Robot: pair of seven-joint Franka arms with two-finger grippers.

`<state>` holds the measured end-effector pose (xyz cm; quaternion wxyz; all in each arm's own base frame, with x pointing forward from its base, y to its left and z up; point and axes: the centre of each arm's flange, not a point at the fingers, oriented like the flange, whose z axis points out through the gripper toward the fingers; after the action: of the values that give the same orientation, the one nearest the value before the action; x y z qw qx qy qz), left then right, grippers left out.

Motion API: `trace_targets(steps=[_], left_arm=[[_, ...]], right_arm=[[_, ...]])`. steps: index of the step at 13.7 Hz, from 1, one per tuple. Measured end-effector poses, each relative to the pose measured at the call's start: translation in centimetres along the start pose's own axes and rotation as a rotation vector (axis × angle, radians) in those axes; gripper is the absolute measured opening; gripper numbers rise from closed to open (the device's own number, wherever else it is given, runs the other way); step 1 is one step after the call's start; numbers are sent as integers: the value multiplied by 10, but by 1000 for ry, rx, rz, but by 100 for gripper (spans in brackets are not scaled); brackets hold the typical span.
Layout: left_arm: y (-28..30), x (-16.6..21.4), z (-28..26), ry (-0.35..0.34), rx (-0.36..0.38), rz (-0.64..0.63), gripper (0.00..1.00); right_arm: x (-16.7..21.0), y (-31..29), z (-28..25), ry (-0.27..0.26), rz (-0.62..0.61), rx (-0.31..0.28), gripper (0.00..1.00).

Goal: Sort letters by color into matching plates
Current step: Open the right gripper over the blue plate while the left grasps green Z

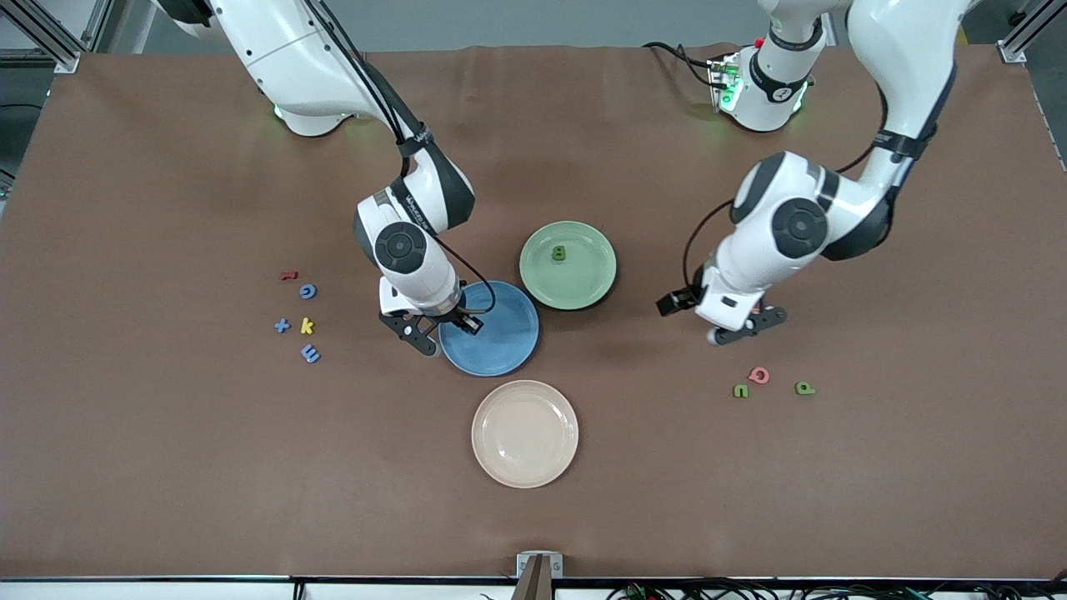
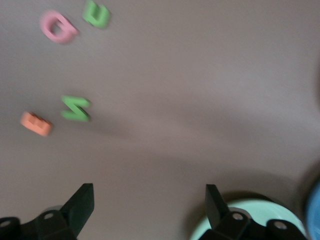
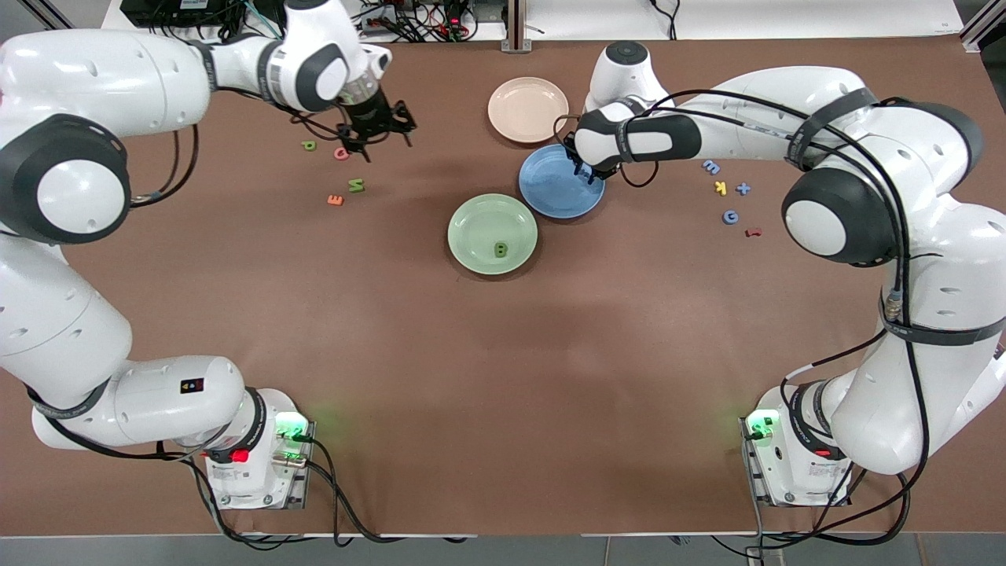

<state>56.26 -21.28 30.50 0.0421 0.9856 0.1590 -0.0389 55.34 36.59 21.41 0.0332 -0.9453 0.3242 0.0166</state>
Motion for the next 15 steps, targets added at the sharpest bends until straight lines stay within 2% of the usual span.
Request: trace_targets(steps=[2, 4, 7, 12, 13, 15], left_arm=[[-29, 18, 6, 32, 60, 37, 94], [-44, 26, 19, 24, 84, 47, 89], [-56, 36, 41, 2, 71, 27, 85], [-63, 41, 78, -27, 42, 19, 74], [-64, 40, 84, -29, 48, 27, 74], [-66, 40, 92, -30, 64, 41, 72]], right_arm=[[0, -1, 7, -1, 0, -5, 37], [-3, -2, 11, -3, -5, -10, 37], [-5, -3, 11, -3, -7, -11, 37], [-4, -5, 11, -2, -6, -7, 37], [-3, -5, 10, -1, -5, -6, 42], [-2, -8, 9, 1, -5, -2, 61]])
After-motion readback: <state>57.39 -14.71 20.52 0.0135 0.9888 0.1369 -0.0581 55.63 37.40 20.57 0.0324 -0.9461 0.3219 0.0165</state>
